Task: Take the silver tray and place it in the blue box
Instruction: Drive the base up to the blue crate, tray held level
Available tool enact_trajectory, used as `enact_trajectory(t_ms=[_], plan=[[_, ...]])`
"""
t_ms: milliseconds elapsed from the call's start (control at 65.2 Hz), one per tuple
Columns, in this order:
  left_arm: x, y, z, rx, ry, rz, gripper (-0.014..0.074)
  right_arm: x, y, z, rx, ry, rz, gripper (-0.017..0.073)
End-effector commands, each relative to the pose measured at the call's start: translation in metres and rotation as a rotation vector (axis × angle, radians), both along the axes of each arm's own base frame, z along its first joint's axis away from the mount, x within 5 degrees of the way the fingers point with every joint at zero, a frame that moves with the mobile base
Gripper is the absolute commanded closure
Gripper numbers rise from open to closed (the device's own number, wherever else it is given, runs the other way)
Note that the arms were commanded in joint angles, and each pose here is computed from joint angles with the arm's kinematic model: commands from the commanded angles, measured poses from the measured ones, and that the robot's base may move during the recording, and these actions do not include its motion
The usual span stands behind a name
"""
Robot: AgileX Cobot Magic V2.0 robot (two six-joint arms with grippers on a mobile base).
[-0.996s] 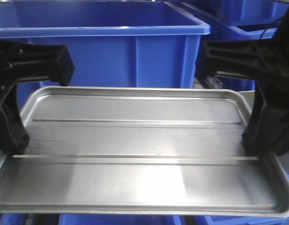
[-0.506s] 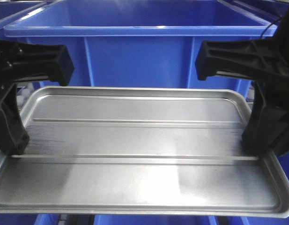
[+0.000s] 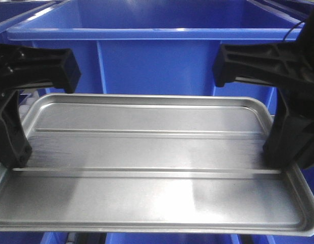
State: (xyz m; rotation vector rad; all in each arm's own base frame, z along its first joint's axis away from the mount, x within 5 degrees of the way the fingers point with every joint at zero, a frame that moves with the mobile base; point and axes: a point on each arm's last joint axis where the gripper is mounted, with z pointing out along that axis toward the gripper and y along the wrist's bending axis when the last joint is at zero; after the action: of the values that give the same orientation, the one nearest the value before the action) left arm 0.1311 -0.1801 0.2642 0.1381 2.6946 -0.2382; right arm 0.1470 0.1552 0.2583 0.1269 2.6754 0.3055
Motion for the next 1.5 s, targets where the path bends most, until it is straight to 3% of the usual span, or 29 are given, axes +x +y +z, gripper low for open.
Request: enact_trajectory(t_ms=[0, 1487], plan=[[0.0007, -0.0032, 0.0150, -0.068, -0.049, -0.012, 0.0600, 0.0034, 0.0030, 0.0165, 0.059, -0.077, 0.023, 0.0506], [0.0007, -0.0032, 0.0150, -0.068, -0.049, -0.012, 0.0600, 0.0034, 0.0030, 0.0165, 0.059, -0.077, 0.023, 0.0506]])
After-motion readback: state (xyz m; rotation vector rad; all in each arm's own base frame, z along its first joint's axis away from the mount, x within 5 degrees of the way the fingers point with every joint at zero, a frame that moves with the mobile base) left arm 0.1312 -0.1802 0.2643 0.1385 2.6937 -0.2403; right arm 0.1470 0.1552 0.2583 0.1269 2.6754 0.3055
